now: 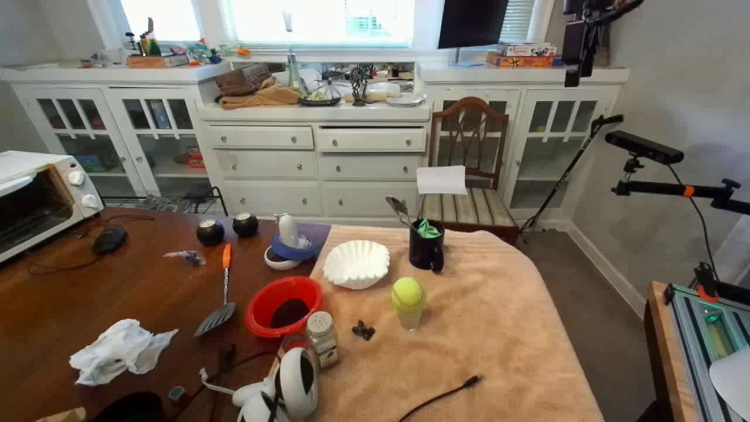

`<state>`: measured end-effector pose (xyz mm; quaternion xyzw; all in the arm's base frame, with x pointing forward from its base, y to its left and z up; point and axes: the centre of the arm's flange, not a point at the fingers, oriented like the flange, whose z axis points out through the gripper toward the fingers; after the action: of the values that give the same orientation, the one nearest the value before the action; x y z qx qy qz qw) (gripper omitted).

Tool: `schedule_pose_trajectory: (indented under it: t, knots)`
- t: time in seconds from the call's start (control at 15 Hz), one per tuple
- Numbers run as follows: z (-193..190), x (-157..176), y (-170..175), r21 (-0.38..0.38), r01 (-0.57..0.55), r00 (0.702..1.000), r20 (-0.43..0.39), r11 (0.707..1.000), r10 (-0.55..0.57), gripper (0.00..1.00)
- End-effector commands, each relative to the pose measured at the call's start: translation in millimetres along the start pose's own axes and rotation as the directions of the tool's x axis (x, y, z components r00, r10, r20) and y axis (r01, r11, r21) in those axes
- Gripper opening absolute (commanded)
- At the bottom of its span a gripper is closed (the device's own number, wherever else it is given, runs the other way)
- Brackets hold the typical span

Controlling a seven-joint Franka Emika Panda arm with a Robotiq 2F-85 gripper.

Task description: Put the tennis ball inside the black mug

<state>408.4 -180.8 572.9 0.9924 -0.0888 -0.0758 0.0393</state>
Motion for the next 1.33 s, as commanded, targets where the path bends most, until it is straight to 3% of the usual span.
schedule_pose_trajectory:
  t: [0.0, 0.27, 0.53, 0.67, 0.93, 1.0, 1.27]
  knots:
    - [0, 0, 0, 0.000, 0.000, 1.000, 0.000, 1.000, 0.000, 1.00]
    - [8, 27, -10, -0.025, 0.078, 0.997, -0.005, 0.997, -0.078, 1.00]
    - [39, 91, -52, -0.067, 0.213, 0.977, 0.012, 0.975, -0.213, 1.00]
    - [59, 119, -80, -0.084, 0.306, 0.952, 0.054, 0.948, -0.302, 1.00]
    - [80, 133, -153, -0.034, 0.519, 0.851, 0.115, 0.854, -0.513, 1.00]
    - [85, 121, -135, -0.048, 0.443, 0.895, 0.090, 0.895, -0.437, 1.00]
    - [87, 123, -140, -0.050, 0.448, 0.892, 0.094, 0.893, -0.442, 1.00]
